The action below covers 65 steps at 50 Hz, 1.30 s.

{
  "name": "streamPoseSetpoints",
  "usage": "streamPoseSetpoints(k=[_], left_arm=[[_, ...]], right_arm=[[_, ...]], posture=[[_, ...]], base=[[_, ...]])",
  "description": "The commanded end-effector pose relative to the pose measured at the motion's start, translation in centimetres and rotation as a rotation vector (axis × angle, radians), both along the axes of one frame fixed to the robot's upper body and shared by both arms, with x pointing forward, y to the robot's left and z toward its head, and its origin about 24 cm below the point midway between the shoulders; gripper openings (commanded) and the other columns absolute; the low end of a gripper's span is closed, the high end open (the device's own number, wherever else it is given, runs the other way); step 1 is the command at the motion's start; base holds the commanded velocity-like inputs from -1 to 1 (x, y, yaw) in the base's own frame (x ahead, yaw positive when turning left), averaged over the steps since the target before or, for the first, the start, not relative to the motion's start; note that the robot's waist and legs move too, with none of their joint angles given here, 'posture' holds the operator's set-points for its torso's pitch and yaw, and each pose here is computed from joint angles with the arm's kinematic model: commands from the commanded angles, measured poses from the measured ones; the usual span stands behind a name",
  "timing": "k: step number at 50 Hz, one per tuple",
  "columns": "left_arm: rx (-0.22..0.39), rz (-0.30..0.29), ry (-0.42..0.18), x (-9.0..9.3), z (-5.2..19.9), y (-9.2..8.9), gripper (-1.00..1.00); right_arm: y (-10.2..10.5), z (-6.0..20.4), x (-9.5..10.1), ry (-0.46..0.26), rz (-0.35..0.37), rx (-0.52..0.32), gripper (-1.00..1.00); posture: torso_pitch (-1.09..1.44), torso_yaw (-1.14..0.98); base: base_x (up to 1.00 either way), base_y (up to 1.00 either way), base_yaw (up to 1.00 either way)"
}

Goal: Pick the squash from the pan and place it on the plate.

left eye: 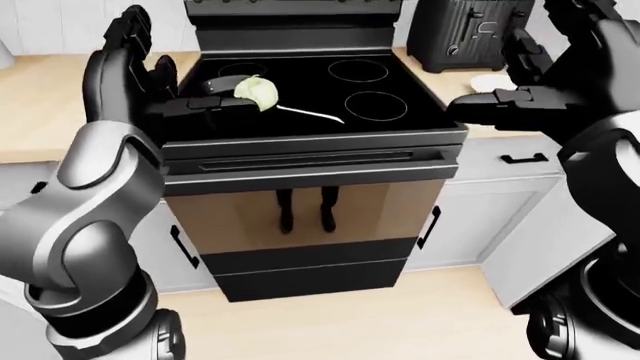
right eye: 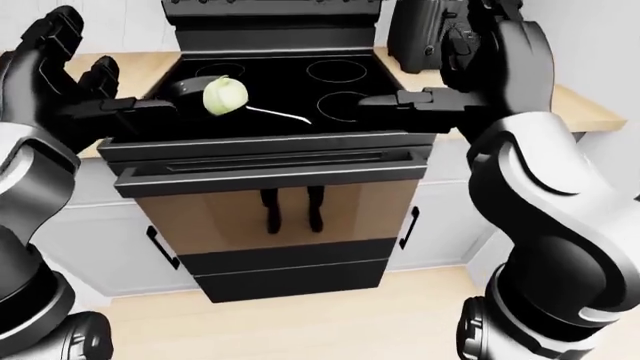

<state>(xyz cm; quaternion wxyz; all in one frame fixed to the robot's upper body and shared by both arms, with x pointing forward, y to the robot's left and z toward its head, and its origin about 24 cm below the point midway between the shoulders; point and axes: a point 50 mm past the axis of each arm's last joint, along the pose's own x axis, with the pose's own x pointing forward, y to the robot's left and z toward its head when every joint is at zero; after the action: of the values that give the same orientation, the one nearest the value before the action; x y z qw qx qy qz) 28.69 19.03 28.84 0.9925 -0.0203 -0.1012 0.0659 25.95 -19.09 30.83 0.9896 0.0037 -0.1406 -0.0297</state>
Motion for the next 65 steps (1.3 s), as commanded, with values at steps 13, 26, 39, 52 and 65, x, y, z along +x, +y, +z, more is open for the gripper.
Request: streamPoseSetpoints(k=[13,26,39,52,65], left_arm=[[0.001,0.009,-0.076,-0.41,1.44,0.21,1.00],[-0.002,0.009,-0.077,-0.43,1.51,0.32,1.00],[-0.002,0.009,-0.077,-0.51,1.51,0.32,1.00],[-0.002,0.010,-0.074,-0.44,1.33,0.30,1.00],[-0.001,0.012,-0.076,-0.54,1.48,0.33,1.00]], right_arm=[[-0.02,1.25,-0.44,-0.068,0.000,0.000,1.00],[0.04,1.28,-0.47,-0.068,0.001,-0.001,1.00],[0.04,1.25,-0.46,-0.066,0.002,-0.002,1.00],[0.02,1.18,-0.46,-0.066,0.002,-0.001,1.00],[0.14,1.09,-0.52,-0.064,0.005,-0.007,1.00]], posture=[[0.00,0.00],[0.00,0.00],[0.00,0.00],[0.00,0.00],[0.00,0.00]], base=[[0.15,0.00,0.00],[0.14,0.00,0.00],[0.15,0.00,0.00],[0.15,0.06,0.00],[0.15,0.05,0.01]])
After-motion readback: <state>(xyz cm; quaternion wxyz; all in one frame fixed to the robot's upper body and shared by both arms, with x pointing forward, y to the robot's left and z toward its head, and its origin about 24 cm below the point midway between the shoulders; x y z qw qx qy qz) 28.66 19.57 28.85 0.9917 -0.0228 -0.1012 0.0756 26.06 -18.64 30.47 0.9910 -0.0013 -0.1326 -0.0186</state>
